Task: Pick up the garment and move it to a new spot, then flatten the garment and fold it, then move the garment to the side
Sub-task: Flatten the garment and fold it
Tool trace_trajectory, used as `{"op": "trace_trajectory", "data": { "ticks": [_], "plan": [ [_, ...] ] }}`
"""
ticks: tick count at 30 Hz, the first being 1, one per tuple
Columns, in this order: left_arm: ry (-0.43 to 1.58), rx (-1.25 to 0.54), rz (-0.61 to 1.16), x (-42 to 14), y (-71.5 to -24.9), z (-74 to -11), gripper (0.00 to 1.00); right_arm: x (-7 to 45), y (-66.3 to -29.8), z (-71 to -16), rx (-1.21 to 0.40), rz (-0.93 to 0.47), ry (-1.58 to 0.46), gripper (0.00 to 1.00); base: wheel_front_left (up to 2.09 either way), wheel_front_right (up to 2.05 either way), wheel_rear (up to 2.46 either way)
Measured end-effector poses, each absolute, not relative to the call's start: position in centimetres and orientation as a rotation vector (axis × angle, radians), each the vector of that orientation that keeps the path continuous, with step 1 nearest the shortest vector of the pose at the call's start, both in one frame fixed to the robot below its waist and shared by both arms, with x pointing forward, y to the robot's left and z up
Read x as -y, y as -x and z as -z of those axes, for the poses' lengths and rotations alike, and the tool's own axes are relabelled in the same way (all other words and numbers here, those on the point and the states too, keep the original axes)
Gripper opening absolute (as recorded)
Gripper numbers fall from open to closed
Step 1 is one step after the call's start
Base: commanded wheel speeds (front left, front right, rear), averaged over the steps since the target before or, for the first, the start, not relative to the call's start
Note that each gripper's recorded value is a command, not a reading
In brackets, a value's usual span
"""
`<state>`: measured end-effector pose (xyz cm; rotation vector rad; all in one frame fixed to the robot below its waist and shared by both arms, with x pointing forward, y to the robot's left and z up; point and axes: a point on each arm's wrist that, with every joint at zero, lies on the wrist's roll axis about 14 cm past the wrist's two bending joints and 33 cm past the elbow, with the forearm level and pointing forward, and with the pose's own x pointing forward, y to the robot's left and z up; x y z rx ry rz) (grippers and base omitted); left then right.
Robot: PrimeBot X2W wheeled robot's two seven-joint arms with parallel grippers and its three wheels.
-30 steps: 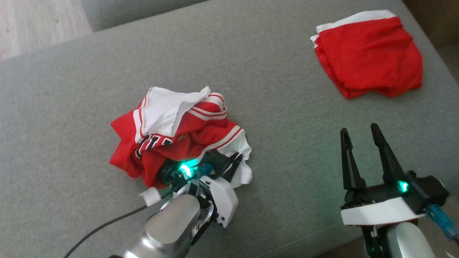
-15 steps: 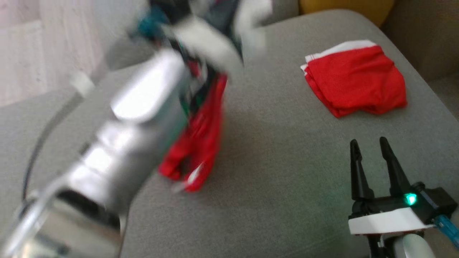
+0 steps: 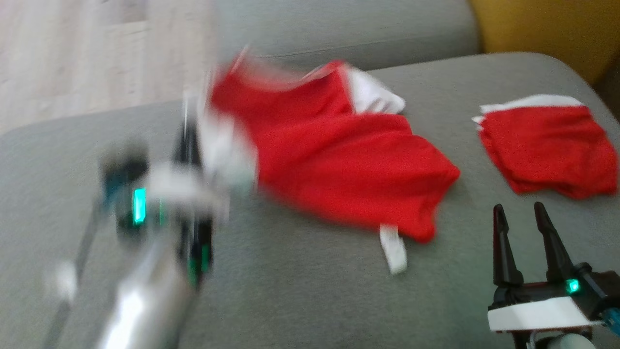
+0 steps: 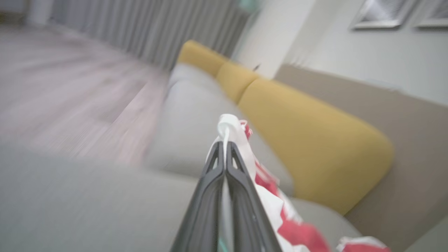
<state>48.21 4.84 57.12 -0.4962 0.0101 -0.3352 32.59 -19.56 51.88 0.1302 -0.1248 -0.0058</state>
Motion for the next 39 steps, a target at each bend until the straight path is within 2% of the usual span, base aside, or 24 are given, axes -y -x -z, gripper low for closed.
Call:
{"op": "trace_trajectory", "data": {
  "ticks": [4,8,9,10,11,18,23,26,31,38,39],
  "plan": [
    [0.597,-0.234,0.081,-11.1,-41.2,-45.3,0.00,18.1,-33.5,-51.7,0.116,-0.043,-0.129,1.00,0.00,0.00,0.00],
    [0.644,-0.269,-0.034,-13.9,-36.0,-42.0,0.00,16.6,-34.2,-51.4,0.104,-0.093,-0.128,1.00,0.00,0.00,0.00],
    [0.653,-0.266,-0.055,-14.2,-35.3,-41.7,0.20,16.3,-34.4,-51.4,0.103,-0.105,-0.125,1.00,0.00,0.00,0.00],
    [0.661,-0.263,-0.073,-14.5,-34.6,-41.5,0.48,15.9,-34.5,-51.4,0.101,-0.117,-0.125,1.00,0.00,0.00,0.00],
    [0.657,-0.262,-0.081,-14.6,-34.0,-41.4,1.00,15.5,-34.7,-51.4,0.100,-0.128,-0.125,1.00,0.00,0.00,0.00],
    [0.490,-0.159,-0.158,-17.7,-32.9,-43.6,1.00,13.7,-35.4,-51.3,0.094,-0.187,-0.121,1.00,0.00,0.00,0.00],
    [0.256,-0.117,-0.060,-16.2,-32.4,-45.0,1.00,13.2,-35.6,-51.2,0.089,-0.201,-0.123,1.00,0.00,0.00,0.00],
    [0.129,-0.187,0.011,-14.6,-30.9,-43.1,1.00,12.9,-35.6,-51.2,0.089,-0.210,-0.124,1.00,0.00,0.00,0.00],
    [0.017,-0.339,-0.106,-17.5,-28.9,-39.4,1.00,12.9,-35.5,-51.1,0.087,-0.211,-0.126,1.00,0.00,0.00,0.00],
    [0.098,-0.480,-0.153,-18.6,-27.2,-36.3,1.00,13.0,-35.3,-50.9,0.079,-0.206,-0.126,1.00,0.00,0.00,0.00],
    [0.121,-0.502,-0.137,-18.2,-27.0,-35.9,0.58,13.0,-35.3,-50.8,0.077,-0.206,-0.126,1.00,0.00,0.00,0.00]
  ]
}}
